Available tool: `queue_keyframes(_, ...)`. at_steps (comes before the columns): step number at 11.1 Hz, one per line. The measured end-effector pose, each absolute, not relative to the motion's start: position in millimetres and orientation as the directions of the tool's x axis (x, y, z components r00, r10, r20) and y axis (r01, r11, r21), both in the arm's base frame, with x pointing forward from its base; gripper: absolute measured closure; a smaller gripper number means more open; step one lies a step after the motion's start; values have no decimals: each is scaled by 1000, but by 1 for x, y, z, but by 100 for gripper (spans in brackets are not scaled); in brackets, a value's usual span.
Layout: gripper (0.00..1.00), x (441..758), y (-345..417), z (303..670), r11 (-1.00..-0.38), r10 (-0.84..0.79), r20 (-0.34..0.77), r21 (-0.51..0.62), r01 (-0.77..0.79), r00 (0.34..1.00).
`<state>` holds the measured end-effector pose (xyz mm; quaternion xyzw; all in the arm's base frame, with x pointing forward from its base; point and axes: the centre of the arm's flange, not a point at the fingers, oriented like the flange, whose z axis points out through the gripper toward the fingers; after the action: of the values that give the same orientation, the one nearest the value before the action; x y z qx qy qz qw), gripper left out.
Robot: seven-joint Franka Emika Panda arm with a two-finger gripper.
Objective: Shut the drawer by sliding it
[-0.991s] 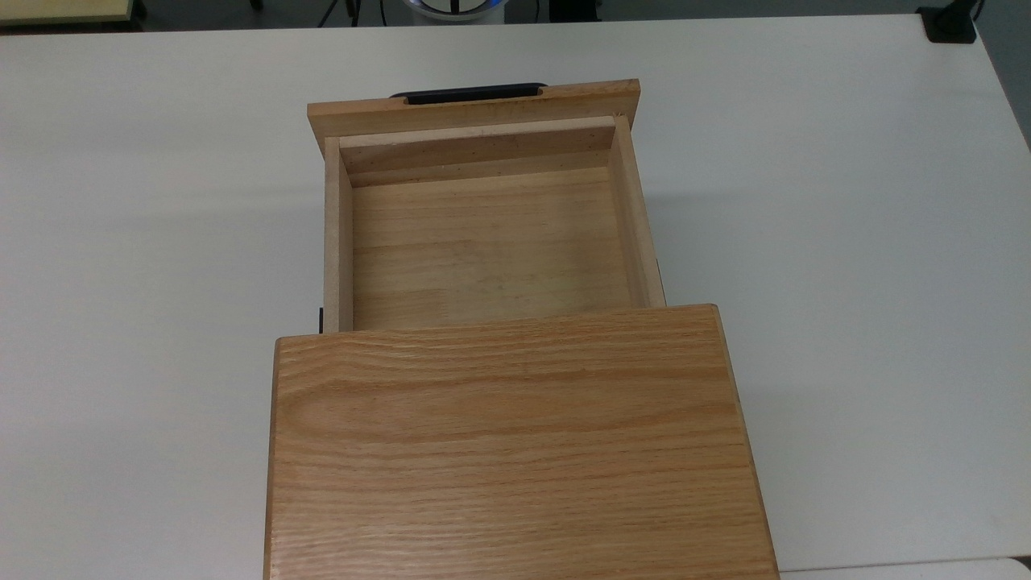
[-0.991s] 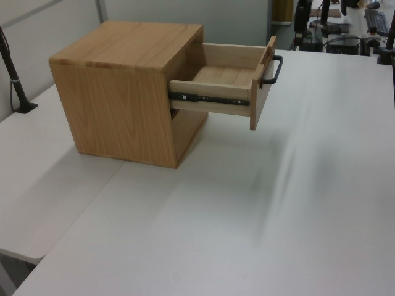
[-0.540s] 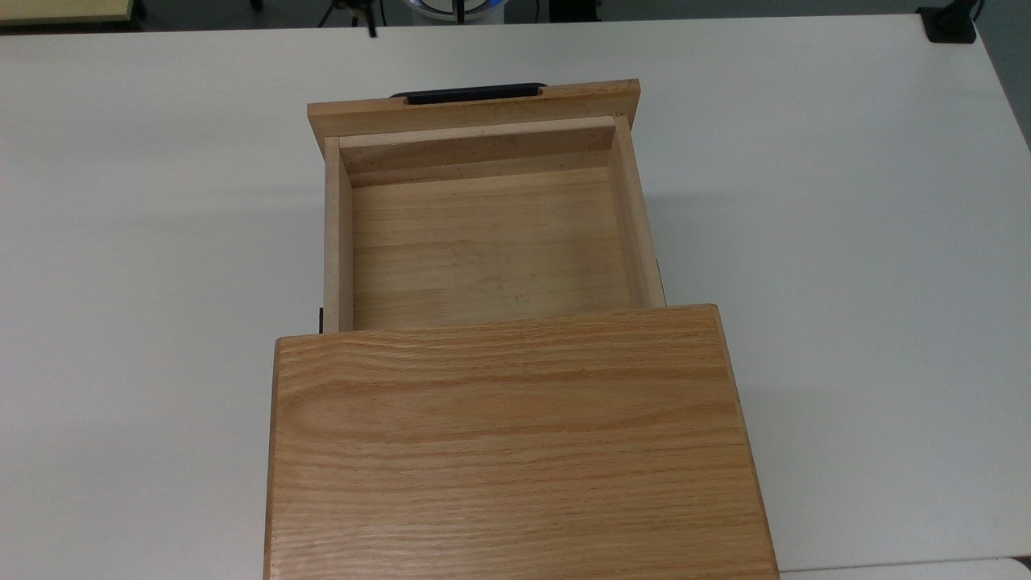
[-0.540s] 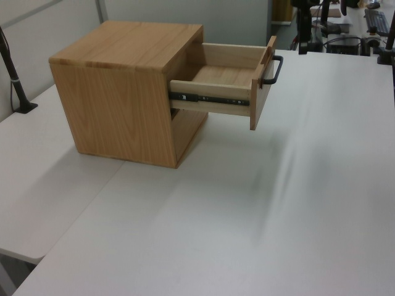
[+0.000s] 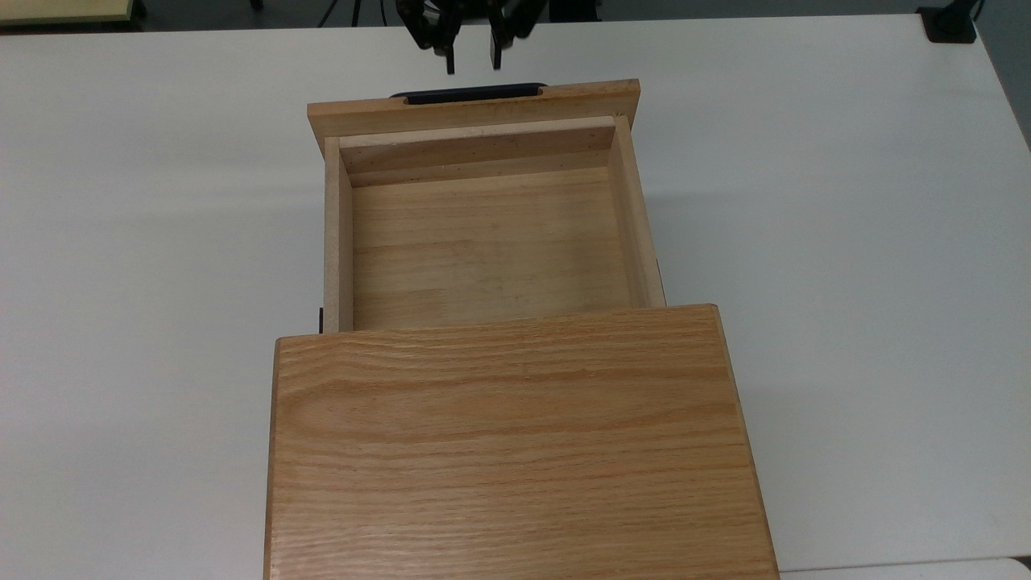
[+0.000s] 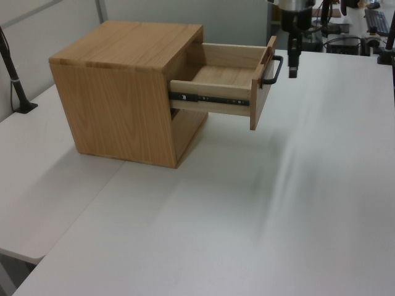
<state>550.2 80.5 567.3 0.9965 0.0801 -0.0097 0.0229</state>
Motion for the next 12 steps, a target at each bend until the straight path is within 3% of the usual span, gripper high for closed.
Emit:
queue_keyframes(2, 64, 559, 92, 562, -999, 12, 30, 37, 10, 999)
queue_keyframes(4, 77, 561, 95, 557, -999, -38, 29, 35, -39, 999)
queue_keyframes(12, 77, 590, 97, 555, -987, -162, 185, -24, -160, 969)
